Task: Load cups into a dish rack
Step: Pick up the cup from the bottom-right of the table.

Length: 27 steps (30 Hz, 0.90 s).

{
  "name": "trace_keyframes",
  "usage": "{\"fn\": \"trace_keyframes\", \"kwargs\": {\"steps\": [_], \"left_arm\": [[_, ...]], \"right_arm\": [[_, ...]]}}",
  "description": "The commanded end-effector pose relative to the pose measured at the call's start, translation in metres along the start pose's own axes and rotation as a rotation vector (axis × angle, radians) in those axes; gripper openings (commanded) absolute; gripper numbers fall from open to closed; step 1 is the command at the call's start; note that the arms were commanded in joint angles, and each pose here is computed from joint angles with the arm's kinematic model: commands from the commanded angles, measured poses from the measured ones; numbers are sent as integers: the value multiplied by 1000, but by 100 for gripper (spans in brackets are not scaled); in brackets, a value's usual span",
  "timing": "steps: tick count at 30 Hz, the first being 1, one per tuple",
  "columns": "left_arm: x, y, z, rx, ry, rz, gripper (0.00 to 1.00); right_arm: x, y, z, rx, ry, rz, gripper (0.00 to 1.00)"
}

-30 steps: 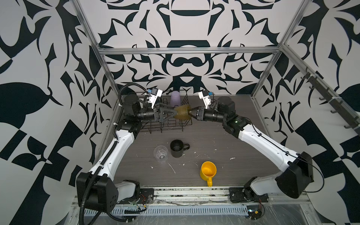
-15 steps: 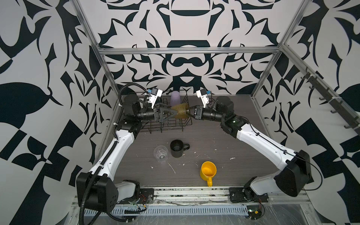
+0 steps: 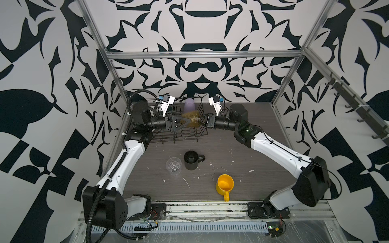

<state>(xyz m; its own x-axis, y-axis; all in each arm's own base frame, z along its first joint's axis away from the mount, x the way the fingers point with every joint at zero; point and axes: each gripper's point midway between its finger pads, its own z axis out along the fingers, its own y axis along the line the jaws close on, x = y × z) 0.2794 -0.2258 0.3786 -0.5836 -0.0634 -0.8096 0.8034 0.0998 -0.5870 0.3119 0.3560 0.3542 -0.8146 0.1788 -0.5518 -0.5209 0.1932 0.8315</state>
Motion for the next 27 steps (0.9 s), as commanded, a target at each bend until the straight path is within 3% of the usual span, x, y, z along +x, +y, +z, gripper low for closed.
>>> {"fn": "trace_keyframes", "kwargs": {"steps": [1,10,12,14,16,19,24,27], "left_arm": [[6,-8,0,44,22,14,86],[7,-12,1,68,37,14,72],[7,-12,1,67,35,16,64],[6,-12,1,60,30,17,42],[5,-11,1,49,21,19,31],[5,-11,0,43,16,22,28],[4,-10,0,34,10,19,14],[3,-9,0,21,1,21,11]], "right_arm": [[-19,33,-1,-101,-50,-43,0],[-17,29,4,-120,-40,-5,0],[-16,28,4,-121,-37,1,0],[-15,26,5,-118,-35,6,0],[-14,25,5,-115,-35,8,0],[-14,22,5,-106,-33,16,0],[-12,16,3,-64,-36,11,0],[-10,13,0,-29,-39,-1,5]]}}
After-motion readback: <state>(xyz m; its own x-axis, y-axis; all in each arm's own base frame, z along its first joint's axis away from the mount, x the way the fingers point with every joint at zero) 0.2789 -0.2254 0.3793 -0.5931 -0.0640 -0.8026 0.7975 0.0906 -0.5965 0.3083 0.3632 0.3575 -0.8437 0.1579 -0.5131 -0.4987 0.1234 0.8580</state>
